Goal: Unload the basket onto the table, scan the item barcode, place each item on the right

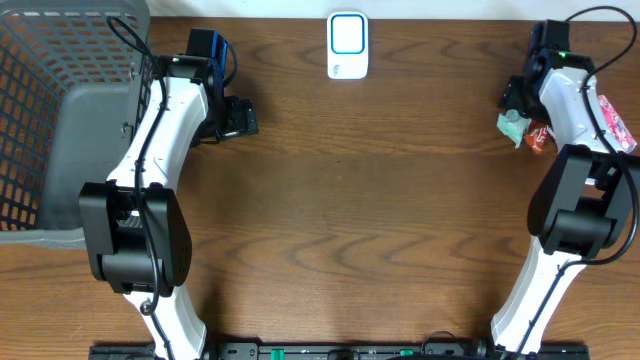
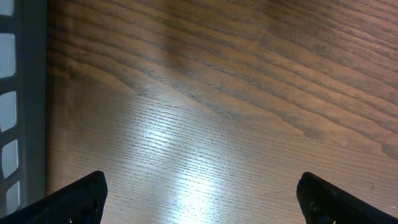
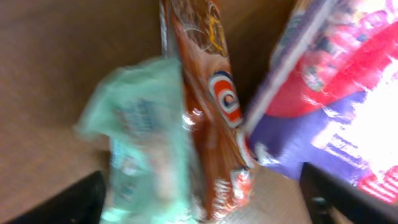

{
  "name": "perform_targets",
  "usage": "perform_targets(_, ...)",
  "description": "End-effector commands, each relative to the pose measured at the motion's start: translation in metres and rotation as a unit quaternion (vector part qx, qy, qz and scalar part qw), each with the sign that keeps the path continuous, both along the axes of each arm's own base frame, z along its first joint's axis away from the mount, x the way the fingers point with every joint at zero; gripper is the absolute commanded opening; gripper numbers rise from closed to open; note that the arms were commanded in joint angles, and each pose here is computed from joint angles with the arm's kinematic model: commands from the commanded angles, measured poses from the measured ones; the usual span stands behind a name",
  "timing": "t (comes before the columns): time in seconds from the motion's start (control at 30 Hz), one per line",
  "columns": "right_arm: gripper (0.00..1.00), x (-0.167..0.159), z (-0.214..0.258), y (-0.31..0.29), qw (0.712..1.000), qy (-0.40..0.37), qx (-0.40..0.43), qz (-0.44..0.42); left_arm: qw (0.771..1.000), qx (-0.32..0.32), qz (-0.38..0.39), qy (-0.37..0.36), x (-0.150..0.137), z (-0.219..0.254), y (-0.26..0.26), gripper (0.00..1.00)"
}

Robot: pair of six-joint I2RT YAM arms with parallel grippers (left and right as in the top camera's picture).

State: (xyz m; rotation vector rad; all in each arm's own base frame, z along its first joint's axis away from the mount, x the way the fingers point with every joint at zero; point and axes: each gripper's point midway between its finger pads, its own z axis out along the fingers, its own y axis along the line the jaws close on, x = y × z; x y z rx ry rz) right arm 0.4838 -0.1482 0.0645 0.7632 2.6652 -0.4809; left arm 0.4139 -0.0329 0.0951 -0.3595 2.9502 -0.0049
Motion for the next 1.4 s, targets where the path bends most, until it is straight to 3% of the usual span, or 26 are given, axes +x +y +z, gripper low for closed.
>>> perform_targets(0.0, 0.99, 0.003, 0.041, 0.008, 0.999, -0.04, 0.011, 0.007, 1.0, 0.007, 0.004, 0.008, -0.005, -0.004, 0.004, 0.98)
perform_targets(0.2, 0.99, -0.002, 0.135, 0.042, 0.986, -0.148, 0.071, 0.035, 1.0, 0.007, 0.004, 0.008, -0.005, -0.004, 0.004, 0.98)
perform_targets(0.33, 0.99, -0.035, 0.192, 0.078, 0.972, -0.189, 0.131, 0.054, 1.0, 0.007, 0.004, 0.008, -0.005, -0.004, 0.004, 0.98)
perform_targets(0.5, 0.99, -0.077, 0.225, 0.111, 0.968, -0.197, 0.132, 0.08, 1.0, 0.007, 0.004, 0.008, -0.005, -0.004, 0.004, 0.98)
perform_targets(0.83, 0.99, -0.168, 0.195, 0.18, 0.964, -0.197, 0.108, 0.141, 1.0, 0.007, 0.004, 0.008, -0.005, -0.004, 0.004, 0.98)
perform_targets(1.1, 0.99, -0.2, 0.179, 0.222, 0.942, -0.194, 0.174, 0.211, 1.0, 0.007, 0.004, 0.008, -0.005, -0.004, 0.004, 0.98)
perform_targets(1.37, 0.99, -0.203, 0.175, 0.223, 0.944, -0.182, 0.177, 0.212, 1.0, 0.007, 0.004, 0.008, -0.005, -0.004, 0.004, 0.98)
